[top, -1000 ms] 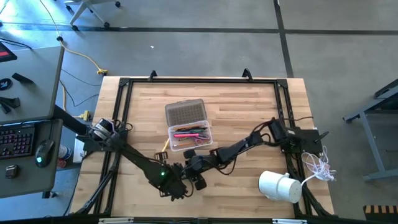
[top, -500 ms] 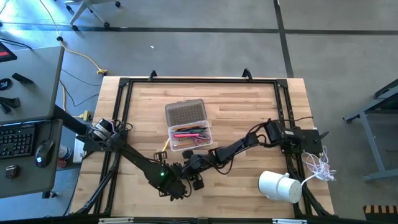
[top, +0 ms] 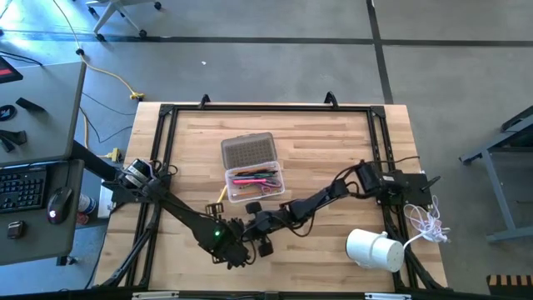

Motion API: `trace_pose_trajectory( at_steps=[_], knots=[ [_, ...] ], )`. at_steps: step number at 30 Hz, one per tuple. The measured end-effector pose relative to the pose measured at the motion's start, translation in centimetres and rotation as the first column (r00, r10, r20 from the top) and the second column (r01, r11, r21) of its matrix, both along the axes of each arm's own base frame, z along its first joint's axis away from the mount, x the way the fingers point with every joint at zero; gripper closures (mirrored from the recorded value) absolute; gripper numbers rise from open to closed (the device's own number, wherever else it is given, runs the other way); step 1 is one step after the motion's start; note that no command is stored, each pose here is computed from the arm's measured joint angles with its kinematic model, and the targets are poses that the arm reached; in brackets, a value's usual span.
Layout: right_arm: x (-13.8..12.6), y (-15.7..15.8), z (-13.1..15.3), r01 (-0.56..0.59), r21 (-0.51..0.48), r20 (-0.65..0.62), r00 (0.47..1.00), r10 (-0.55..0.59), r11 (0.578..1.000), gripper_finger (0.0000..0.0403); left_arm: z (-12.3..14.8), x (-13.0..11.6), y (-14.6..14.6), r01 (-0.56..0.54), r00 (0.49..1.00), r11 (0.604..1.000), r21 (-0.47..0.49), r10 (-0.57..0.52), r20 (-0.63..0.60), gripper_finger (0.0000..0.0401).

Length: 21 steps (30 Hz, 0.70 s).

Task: Pick & place school supplies into a supply box
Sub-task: Put the blue pencil into the gray supply box

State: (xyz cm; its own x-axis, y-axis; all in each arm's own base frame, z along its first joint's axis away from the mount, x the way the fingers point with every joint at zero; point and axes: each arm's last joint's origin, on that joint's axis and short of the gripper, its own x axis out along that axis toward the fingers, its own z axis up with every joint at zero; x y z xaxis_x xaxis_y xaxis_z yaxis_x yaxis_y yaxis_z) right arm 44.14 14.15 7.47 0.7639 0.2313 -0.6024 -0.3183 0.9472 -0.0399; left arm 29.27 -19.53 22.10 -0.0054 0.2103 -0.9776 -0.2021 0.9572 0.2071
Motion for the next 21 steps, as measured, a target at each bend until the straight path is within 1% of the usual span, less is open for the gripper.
trace_pose_trajectory(
  at_steps=[3,6,9,11,13,15,17,21],
  knots=[
    [-0.5,-0.4,2.4,-0.005,-0.047,-0.013,1.000,0.004,0.999,0.0394,0.0,-0.1,0.1,-0.003,1.000,1.000,0.009,0.003,-0.013,0.0348],
    [-1.1,-1.7,5.6,0.028,-0.170,-0.021,0.999,-0.032,0.985,0.0398,0.0,-0.1,0.1,-0.024,1.000,1.000,0.009,0.024,-0.007,0.0348],
    [-2.0,-3.5,8.6,0.145,-0.296,-0.030,0.987,-0.161,0.944,0.0398,0.0,-0.1,0.1,-0.063,0.998,0.998,0.009,0.063,0.001,0.0348],
    [-2.6,-4.6,9.4,0.197,-0.372,-0.050,0.972,-0.232,0.907,0.0397,0.0,-0.1,0.1,-0.072,0.997,0.997,0.009,0.072,0.002,0.0348],
    [-2.8,-5.7,9.5,0.207,-0.431,-0.067,0.963,-0.260,0.878,0.0400,0.0,-0.1,0.1,-0.073,0.997,0.997,0.010,0.073,0.001,0.0348],
    [-2.5,-7.1,9.7,0.226,-0.437,-0.059,0.959,-0.278,0.870,0.0400,0.0,-0.1,0.1,-0.073,0.997,0.997,0.012,0.073,0.000,0.0348],
    [-1.9,-8.9,9.4,0.263,-0.405,-0.062,0.948,-0.313,0.876,0.0398,0.0,-0.2,0.1,-0.078,0.997,0.997,0.013,0.078,0.001,0.0348],
    [-1.5,-11.9,7.2,0.268,-0.361,-0.144,0.930,-0.337,0.893,0.0397,0.0,-0.1,0.1,-0.080,0.997,0.997,0.009,0.080,0.006,0.0348]
  ],
)
